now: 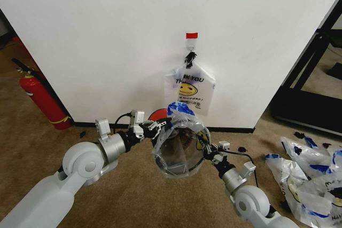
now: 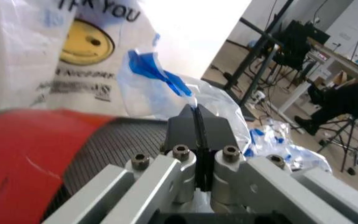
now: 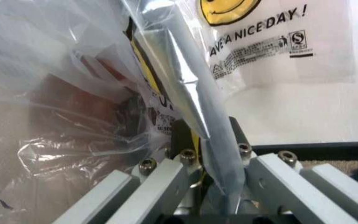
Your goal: Pick up the garbage bag from the wall and place it over the trash bin.
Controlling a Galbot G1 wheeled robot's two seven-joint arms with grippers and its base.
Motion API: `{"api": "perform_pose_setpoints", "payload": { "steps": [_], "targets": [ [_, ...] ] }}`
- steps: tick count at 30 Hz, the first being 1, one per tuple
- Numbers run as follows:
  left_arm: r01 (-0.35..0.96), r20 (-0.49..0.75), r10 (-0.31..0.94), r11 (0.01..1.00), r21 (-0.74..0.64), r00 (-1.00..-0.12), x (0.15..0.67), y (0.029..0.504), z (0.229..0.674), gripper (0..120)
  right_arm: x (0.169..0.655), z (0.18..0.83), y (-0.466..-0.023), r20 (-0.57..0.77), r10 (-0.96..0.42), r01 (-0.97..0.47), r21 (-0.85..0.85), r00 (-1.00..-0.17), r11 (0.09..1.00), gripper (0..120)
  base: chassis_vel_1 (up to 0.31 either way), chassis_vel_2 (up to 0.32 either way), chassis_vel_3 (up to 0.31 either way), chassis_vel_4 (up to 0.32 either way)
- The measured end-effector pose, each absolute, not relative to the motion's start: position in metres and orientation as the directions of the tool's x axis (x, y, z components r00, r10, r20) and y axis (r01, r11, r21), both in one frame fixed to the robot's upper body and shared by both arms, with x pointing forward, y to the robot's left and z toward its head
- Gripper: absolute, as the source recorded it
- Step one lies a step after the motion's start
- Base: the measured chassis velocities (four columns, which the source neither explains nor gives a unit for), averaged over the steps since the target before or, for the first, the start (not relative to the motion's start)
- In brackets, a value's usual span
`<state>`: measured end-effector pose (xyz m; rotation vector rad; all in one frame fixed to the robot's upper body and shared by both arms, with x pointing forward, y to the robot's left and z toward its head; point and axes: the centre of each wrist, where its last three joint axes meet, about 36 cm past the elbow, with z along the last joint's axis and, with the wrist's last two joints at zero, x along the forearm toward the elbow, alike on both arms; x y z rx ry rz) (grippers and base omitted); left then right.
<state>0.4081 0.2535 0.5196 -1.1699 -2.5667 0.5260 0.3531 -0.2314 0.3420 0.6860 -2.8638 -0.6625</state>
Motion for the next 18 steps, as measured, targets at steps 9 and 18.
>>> {"api": "perform_pose_setpoints", "payload": {
  "steps": [9, 18],
  "targets": [
    [0.654, 0.122, 0.722, 0.674, -0.343, -0.681, 0.416, 0.263, 0.511, 0, 0.350, 0.348, -0.229, 0.020, -0.475, -0.404, 0.493, -0.880, 0.770, 0, 0.000, 0.000, 0.000, 0.000],
    [0.631, 0.142, 0.697, 0.703, -0.329, -0.703, 0.419, 0.266, 0.506, 0, 0.347, 0.351, -0.227, 0.015, -0.500, -0.418, 0.525, -0.866, 0.741, 0, 0.000, 0.000, 0.000, 0.000]
  ]
}}
